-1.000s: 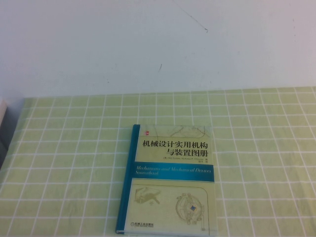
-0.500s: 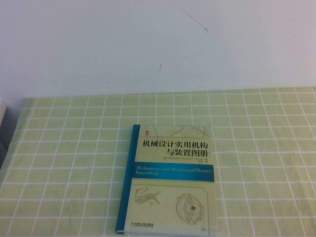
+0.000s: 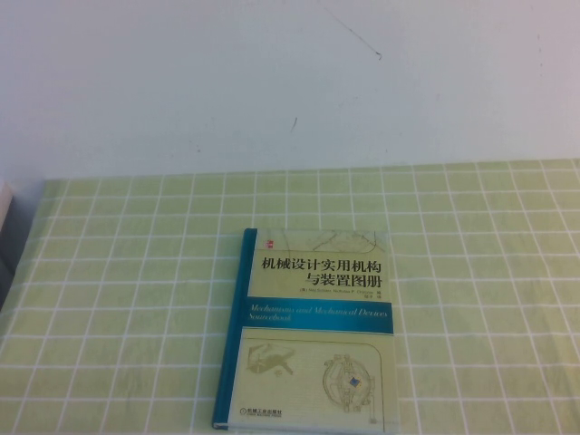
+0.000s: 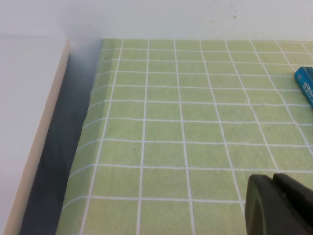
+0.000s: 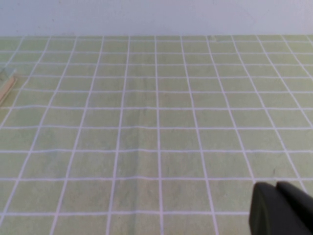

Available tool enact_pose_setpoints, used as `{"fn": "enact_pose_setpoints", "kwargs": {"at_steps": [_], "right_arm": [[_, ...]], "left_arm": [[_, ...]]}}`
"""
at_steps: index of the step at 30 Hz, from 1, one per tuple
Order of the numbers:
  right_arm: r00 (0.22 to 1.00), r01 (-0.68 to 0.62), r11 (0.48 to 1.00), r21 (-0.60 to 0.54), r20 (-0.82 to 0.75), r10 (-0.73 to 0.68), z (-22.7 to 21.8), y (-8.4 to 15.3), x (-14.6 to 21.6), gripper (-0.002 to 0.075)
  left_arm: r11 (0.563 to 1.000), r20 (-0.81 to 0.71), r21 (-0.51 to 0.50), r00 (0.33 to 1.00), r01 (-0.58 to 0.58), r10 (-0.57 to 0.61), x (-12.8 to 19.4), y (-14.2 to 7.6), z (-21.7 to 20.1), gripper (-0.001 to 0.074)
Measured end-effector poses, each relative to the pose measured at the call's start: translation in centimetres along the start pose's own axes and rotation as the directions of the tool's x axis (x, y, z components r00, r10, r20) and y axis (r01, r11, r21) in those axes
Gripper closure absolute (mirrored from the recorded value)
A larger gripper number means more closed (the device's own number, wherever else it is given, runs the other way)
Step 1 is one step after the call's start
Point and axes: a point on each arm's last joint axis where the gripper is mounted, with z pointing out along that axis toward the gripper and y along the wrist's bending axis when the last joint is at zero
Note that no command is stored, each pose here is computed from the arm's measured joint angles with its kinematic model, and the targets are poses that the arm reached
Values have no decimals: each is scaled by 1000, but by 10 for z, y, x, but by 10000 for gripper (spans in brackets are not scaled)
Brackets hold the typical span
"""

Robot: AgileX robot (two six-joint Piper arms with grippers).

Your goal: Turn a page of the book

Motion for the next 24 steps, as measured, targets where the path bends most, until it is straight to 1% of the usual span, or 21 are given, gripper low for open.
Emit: {"fn": "enact_pose_setpoints", "kwargs": {"at_steps": [24], "right_arm": [[1000, -12, 1000, -5, 0, 12, 0, 0, 0, 729]], "left_arm": [[1000, -2, 1, 1000, 0, 0, 0, 0, 0, 739]]}}
